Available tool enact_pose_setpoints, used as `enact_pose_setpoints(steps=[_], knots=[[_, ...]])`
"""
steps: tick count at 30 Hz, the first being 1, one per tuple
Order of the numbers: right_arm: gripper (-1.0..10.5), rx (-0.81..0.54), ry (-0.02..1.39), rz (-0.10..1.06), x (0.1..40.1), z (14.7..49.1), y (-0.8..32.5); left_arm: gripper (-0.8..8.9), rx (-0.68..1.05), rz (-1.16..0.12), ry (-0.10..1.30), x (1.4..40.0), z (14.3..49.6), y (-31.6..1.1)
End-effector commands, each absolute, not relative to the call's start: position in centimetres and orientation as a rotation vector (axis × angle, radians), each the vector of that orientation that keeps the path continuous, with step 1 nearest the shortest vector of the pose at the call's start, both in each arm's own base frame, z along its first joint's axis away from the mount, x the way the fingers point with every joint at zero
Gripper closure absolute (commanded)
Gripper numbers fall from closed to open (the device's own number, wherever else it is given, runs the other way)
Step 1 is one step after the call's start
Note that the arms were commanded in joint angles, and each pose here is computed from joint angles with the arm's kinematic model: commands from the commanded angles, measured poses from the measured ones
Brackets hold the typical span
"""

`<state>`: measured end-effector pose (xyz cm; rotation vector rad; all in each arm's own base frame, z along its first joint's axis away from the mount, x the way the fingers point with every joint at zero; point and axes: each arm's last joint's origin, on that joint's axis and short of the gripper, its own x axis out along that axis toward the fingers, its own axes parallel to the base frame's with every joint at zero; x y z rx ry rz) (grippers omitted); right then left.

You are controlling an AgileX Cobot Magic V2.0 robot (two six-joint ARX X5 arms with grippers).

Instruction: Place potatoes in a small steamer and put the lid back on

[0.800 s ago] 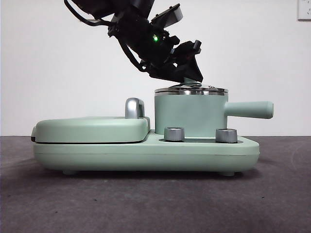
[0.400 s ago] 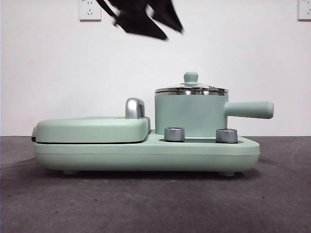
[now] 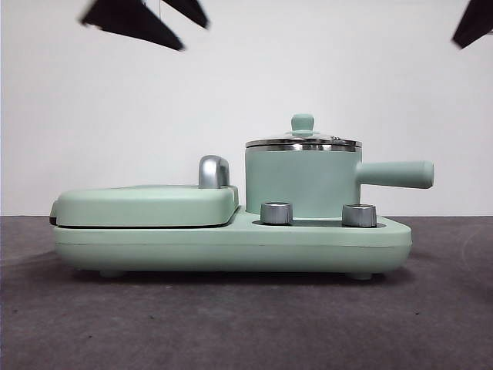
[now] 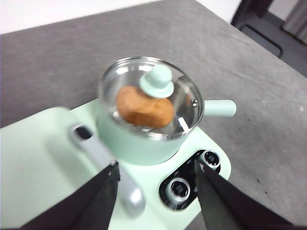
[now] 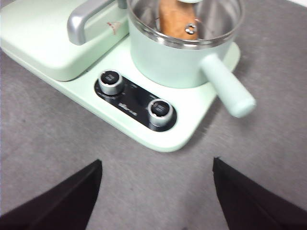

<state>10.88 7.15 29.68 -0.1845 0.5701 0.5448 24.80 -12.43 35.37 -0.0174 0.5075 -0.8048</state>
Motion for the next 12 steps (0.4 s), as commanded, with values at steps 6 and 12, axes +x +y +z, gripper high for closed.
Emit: enact_pose_setpoints(steps=[6, 12], knots=[[5.8, -0.171, 0.535, 0.585, 13.0, 29.7, 8.8, 5.65, -0.116, -0.691, 0.503, 19.2, 33.2, -8.5], [5.8, -0.181, 0.564, 0.578, 13.7, 29.2, 9.3, 5.65, -0.139, -0.67, 0.524, 16.6, 32.5, -7.3]])
